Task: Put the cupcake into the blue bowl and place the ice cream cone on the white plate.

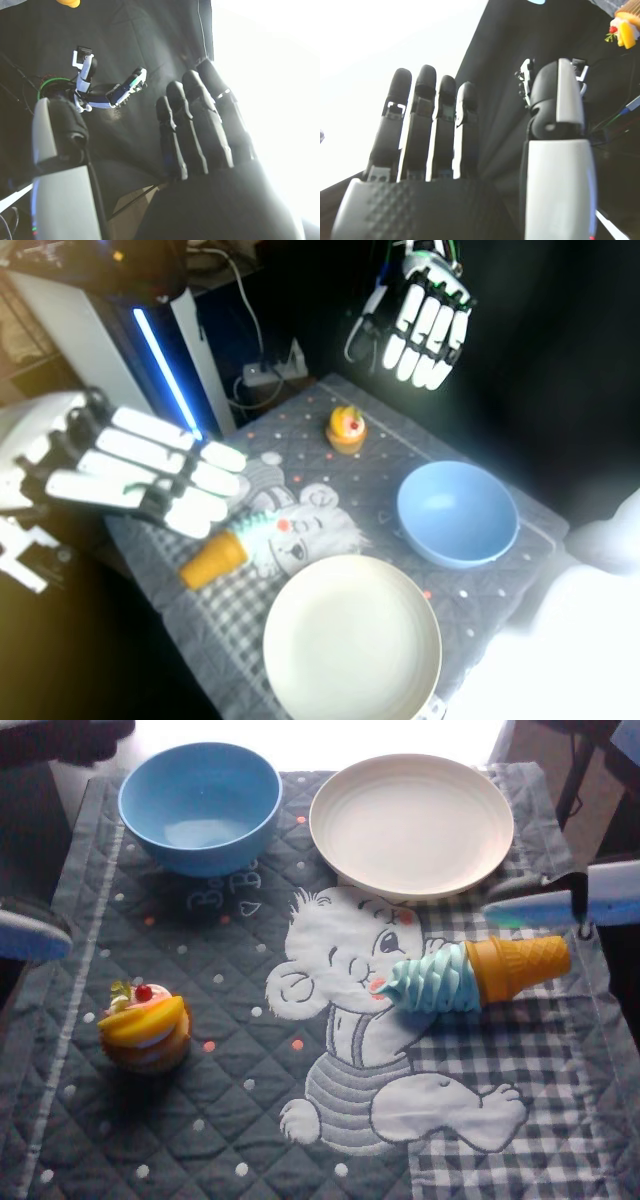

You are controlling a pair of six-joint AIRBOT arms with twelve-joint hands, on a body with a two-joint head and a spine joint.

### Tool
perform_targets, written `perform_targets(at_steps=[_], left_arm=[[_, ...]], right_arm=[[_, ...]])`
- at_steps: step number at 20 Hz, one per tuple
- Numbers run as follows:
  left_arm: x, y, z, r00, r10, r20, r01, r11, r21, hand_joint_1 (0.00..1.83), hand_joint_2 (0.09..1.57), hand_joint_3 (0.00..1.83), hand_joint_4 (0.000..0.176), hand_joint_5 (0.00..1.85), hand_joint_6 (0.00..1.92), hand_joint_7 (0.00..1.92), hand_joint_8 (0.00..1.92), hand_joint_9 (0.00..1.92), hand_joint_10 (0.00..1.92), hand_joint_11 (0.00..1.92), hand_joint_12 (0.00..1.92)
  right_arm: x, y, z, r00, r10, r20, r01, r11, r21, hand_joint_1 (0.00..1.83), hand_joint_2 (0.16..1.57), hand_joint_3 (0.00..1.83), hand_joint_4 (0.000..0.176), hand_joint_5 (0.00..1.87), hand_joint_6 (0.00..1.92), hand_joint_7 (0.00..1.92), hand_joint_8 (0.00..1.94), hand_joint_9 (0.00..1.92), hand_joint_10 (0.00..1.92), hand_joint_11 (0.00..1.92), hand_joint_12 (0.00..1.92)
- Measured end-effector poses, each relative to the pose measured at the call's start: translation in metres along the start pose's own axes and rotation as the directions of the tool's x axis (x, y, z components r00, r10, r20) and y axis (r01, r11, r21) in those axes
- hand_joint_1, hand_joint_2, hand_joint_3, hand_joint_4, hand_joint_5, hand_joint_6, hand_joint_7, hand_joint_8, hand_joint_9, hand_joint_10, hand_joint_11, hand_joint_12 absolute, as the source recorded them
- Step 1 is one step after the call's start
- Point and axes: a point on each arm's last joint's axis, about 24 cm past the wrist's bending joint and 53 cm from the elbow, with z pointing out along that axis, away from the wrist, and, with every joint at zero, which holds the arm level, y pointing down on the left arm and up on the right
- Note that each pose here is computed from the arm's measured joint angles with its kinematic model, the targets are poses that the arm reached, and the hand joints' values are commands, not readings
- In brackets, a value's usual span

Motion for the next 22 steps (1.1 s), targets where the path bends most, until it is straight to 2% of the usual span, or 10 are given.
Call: perform_targets(at_steps=[2,6,8,11,13,15,16,17,18,22], left_arm=[[0.005,0.000,-0.004,0.9997,-0.006,-0.023,0.005,1.0000,-0.007,0.72,0.90,0.00,0.000,0.26,0.02,0.33,0.01,0.36,0.01,0.29,0.45],[0.027,0.014,-0.010,0.9935,-0.026,-0.111,0.018,0.9973,-0.070,0.64,0.94,0.00,0.000,0.27,0.00,0.38,0.00,0.40,0.00,0.03,0.87],[0.038,0.016,-0.012,0.9861,-0.052,-0.157,0.038,0.9952,-0.091,0.71,0.92,0.00,0.000,0.31,0.00,0.44,0.01,0.45,0.01,0.09,0.85],[0.058,0.017,-0.013,0.9669,-0.050,-0.250,0.025,0.9945,-0.102,0.75,0.91,0.00,0.000,0.34,0.00,0.42,0.00,0.46,0.00,0.16,0.81],[0.071,0.023,-0.016,0.9498,-0.060,-0.307,0.021,0.9911,-0.131,0.72,0.88,0.00,0.002,0.34,0.00,0.43,0.00,0.48,0.01,0.18,0.82],[0.079,0.027,-0.019,0.9378,-0.072,-0.340,0.020,0.9876,-0.156,0.80,0.86,0.00,0.002,0.35,0.00,0.43,0.00,0.48,0.00,0.14,0.87],[0.084,0.029,-0.021,0.9307,-0.076,-0.358,0.017,0.9861,-0.166,0.77,0.86,0.00,0.039,0.34,0.00,0.43,0.00,0.49,0.00,0.14,0.94],[0.088,0.031,-0.020,0.9252,-0.078,-0.371,0.014,0.9852,-0.171,0.77,0.87,0.00,0.047,0.35,0.00,0.44,0.00,0.48,0.00,0.11,1.00],[0.091,0.031,-0.020,0.9217,-0.090,-0.377,0.024,0.9842,-0.175,0.77,0.87,0.00,0.024,0.37,0.01,0.45,0.01,0.49,0.00,0.11,1.02],[0.108,0.029,-0.018,0.9003,-0.102,-0.423,0.032,0.9848,-0.171,0.75,0.88,0.00,0.015,0.41,0.01,0.44,0.00,0.46,0.00,0.05,1.04]], right_arm=[[0.003,0.004,0.000,1.000,-0.004,-0.012,0.004,1.000,-0.012,0.67,0.77,0.00,0.065,0.13,0.00,0.28,0.00,0.30,0.01,0.00,0.79],[0.018,-0.003,0.000,0.998,0.007,-0.066,-0.005,1.000,0.029,0.67,0.78,0.00,0.066,0.06,0.00,0.21,0.00,0.21,0.00,0.00,0.56],[0.026,-0.008,-0.001,0.995,0.009,-0.096,-0.004,0.999,0.049,0.71,0.74,0.00,0.049,0.07,0.01,0.21,0.00,0.21,0.01,0.01,0.53],[0.040,-0.015,-0.003,0.987,0.031,-0.155,-0.018,0.997,0.081,0.67,0.71,0.00,0.059,0.07,0.00,0.19,0.00,0.24,0.00,0.12,0.35],[0.052,-0.018,-0.006,0.978,0.032,-0.207,-0.013,0.995,0.095,0.67,0.71,0.00,0.024,0.08,0.00,0.24,0.02,0.27,0.01,0.15,0.33],[0.060,-0.023,-0.007,0.971,0.035,-0.235,-0.008,0.993,0.115,0.70,0.69,0.00,0.042,0.08,0.00,0.25,0.01,0.27,0.01,0.15,0.33],[0.065,-0.026,-0.008,0.967,0.039,-0.252,-0.006,0.991,0.130,0.68,0.69,0.00,0.062,0.07,0.00,0.23,0.00,0.24,0.00,0.13,0.33],[0.069,-0.029,-0.009,0.963,0.042,-0.264,-0.005,0.990,0.139,0.65,0.71,0.00,0.058,0.05,0.00,0.22,0.00,0.23,0.00,0.13,0.33],[0.073,-0.031,-0.009,0.960,0.046,-0.276,-0.005,0.989,0.148,0.67,0.70,0.00,0.056,0.06,0.00,0.22,0.00,0.23,0.00,0.13,0.33],[0.091,-0.039,-0.011,0.944,0.059,-0.324,-0.002,0.985,0.175,0.77,0.67,0.01,0.011,0.15,0.01,0.32,0.01,0.30,0.01,0.02,0.71]])
